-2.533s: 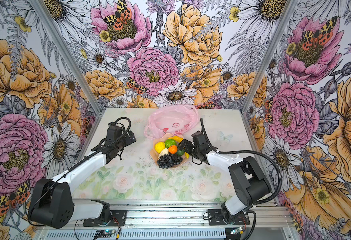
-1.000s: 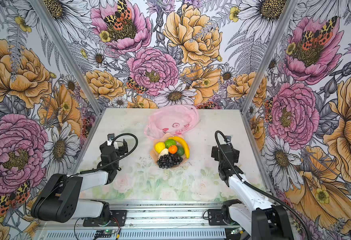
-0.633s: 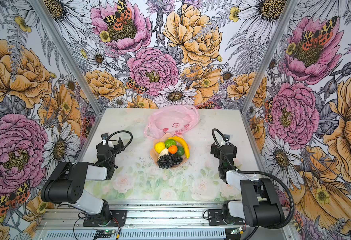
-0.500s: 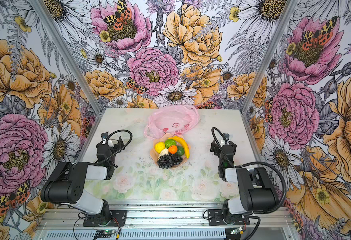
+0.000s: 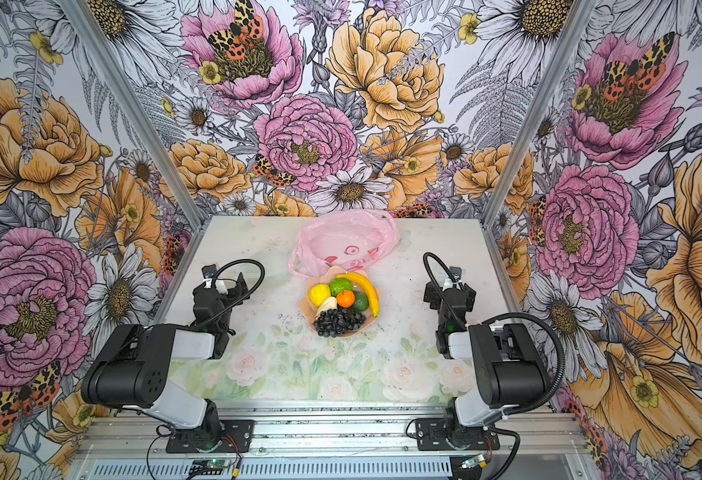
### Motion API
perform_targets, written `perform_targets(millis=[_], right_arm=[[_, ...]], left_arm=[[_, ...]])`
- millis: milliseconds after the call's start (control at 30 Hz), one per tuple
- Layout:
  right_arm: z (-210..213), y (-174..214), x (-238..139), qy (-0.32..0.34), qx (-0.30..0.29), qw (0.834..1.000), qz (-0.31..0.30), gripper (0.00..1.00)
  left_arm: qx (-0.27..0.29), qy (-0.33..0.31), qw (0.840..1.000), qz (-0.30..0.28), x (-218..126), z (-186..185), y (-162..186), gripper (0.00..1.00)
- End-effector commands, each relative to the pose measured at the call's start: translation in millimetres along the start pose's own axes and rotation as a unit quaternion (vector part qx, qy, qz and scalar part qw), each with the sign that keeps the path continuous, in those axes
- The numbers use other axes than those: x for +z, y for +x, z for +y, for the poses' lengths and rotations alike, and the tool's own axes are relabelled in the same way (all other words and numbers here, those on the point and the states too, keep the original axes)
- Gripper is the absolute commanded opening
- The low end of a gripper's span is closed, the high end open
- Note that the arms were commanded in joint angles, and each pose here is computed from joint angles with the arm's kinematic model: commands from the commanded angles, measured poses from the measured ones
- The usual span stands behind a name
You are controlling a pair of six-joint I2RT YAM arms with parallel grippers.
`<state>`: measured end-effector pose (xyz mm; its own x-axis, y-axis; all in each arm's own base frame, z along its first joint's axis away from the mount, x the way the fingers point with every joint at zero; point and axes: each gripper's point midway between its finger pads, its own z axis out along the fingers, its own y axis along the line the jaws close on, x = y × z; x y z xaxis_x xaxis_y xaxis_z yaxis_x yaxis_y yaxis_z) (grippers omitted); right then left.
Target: Take the fake fruits out of the plastic bag
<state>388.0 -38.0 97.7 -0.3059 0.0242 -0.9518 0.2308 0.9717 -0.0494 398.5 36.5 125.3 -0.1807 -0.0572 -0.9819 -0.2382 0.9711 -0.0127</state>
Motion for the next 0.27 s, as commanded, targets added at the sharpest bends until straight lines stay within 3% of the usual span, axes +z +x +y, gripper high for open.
perform_targets(millis=[0, 233], right_arm=[[0.6, -18.1, 4.6, -0.005, 0.009, 1.000, -0.021, 1.00], [-2.1, -18.5, 2.9, 0.000, 0.011, 1.000, -0.026, 1.00]], left_arm=[[-0.009, 0.009, 1.000, -0.009, 0.6, -2.0, -5.9, 0.99], [-0.010, 0.009, 1.000, -0.009, 0.6, -1.6, -5.7, 0.99]])
